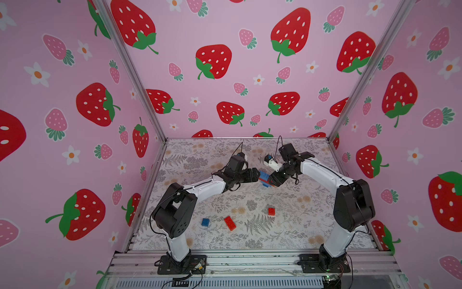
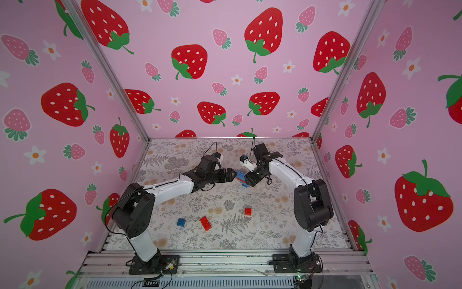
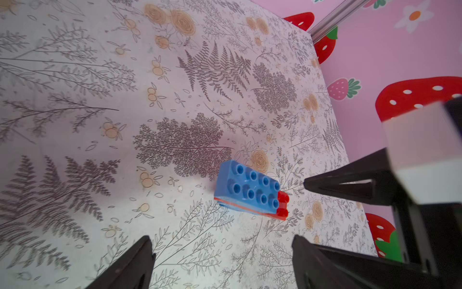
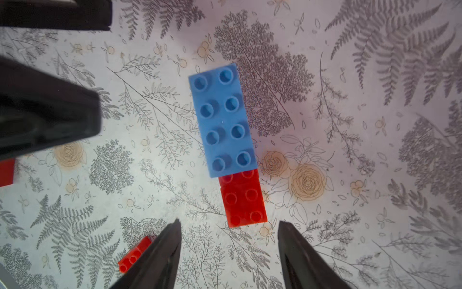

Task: Assemble a heart with lego
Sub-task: Assemble the lego brick with the lego brick.

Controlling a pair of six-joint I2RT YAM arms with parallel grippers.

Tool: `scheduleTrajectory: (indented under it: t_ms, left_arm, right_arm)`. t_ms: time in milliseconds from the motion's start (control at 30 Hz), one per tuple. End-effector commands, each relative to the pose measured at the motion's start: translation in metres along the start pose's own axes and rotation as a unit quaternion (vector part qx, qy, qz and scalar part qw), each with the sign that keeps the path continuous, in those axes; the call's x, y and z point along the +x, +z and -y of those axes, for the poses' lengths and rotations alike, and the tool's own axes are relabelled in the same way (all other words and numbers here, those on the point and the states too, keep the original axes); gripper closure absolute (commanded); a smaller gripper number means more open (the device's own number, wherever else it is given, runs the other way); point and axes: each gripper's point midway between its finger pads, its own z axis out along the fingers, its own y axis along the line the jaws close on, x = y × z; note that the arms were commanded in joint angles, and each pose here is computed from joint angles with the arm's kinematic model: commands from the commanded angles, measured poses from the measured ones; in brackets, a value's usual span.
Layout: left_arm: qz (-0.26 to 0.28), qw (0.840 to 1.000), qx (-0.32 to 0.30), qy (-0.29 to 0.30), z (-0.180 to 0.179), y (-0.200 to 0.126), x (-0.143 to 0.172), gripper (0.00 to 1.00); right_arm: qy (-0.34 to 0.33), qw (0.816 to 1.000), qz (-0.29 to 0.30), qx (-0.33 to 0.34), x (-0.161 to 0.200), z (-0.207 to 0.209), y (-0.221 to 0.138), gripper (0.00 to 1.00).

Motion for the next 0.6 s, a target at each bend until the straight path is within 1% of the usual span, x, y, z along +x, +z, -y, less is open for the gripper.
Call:
scheduleTrajectory:
  t_ms: [0, 67, 167, 333, 400, 567]
  left_arm:
    - [0.022, 0.999, 0.014, 0.031, 0.016, 0.007, -0.018, 0.08]
    - [0.021, 0.999, 0.022, 0.035, 0.02, 0.013, -0.018, 0.08]
    - [0.02, 0.999, 0.013, 0.041, 0.019, 0.019, -0.02, 0.1]
    - [0.012, 0.998, 0.025, 0.053, 0.025, 0.027, -0.021, 0.14]
    - [0.006, 0.998, 0.02, 0.057, 0.025, 0.03, -0.02, 0.15]
    - [0.002, 0.998, 0.014, 0.063, 0.023, 0.035, -0.02, 0.16]
  right_arm:
    - [0.04, 0.999, 0.026, 0.005, -0.01, 0.006, -0.001, 0.34]
    - [0.045, 0.999, 0.026, 0.01, -0.008, 0.01, 0.0, 0.34]
    - [0.059, 0.998, 0.025, 0.015, -0.007, 0.017, 0.001, 0.35]
    - [0.072, 0.997, 0.017, 0.027, -0.004, 0.028, 0.005, 0.35]
    - [0.077, 0.996, 0.017, 0.028, -0.004, 0.03, 0.005, 0.35]
    - [0.084, 0.996, 0.01, 0.032, -0.004, 0.034, 0.011, 0.35]
